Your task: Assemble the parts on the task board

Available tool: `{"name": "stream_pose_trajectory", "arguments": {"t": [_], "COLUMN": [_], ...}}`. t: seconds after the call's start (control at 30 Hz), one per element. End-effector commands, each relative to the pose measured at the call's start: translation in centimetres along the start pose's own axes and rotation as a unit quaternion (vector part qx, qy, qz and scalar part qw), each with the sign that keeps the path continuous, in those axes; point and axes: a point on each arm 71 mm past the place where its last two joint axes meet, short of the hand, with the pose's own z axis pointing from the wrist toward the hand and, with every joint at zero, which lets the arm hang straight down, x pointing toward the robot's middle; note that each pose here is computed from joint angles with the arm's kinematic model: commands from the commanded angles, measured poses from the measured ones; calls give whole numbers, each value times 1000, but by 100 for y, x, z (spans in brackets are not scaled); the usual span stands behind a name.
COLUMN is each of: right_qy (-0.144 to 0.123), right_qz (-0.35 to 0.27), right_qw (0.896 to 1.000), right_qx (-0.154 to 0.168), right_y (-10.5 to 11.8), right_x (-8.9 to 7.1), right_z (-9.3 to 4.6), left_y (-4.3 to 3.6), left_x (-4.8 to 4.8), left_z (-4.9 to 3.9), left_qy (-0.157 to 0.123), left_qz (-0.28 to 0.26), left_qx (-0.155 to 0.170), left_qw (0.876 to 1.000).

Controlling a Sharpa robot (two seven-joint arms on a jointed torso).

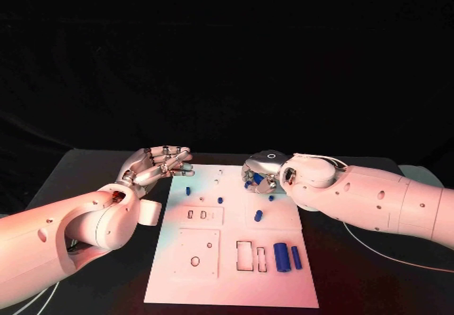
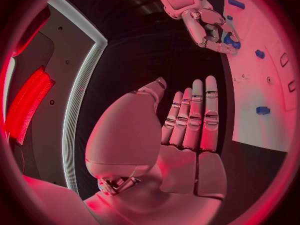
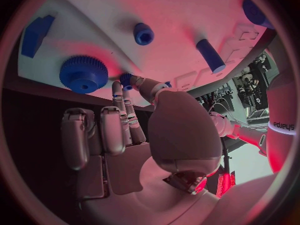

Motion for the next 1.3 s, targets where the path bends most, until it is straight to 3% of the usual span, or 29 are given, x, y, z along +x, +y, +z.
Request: {"name": "stream_pose_trajectory", "arguments": {"t": [0.03,0.33,0.77,0.97,1.3], "right_qy": [10,-2,-94,-122,-140], "right_qz": [-6,-4,4,0,-2], "right_qw": [1000,1000,996,992,990], "right_qx": [-2,-1,-5,0,-1], "right_y": [11,16,108,142,248], "right_x": [30,35,-161,-264,-317], "right_z": [11,4,-40,46,259], "left_y": [-11,-26,-24,-23,-22], "left_x": [25,8,-19,-25,2], "left_z": [10,2,5,8,16], "left_qy": [9,7,3,2,6], "left_qz": [-7,-6,-5,-5,-7], "left_qx": [2,1,-2,-2,-3], "left_qw": [1000,1000,1000,1000,1000]}}
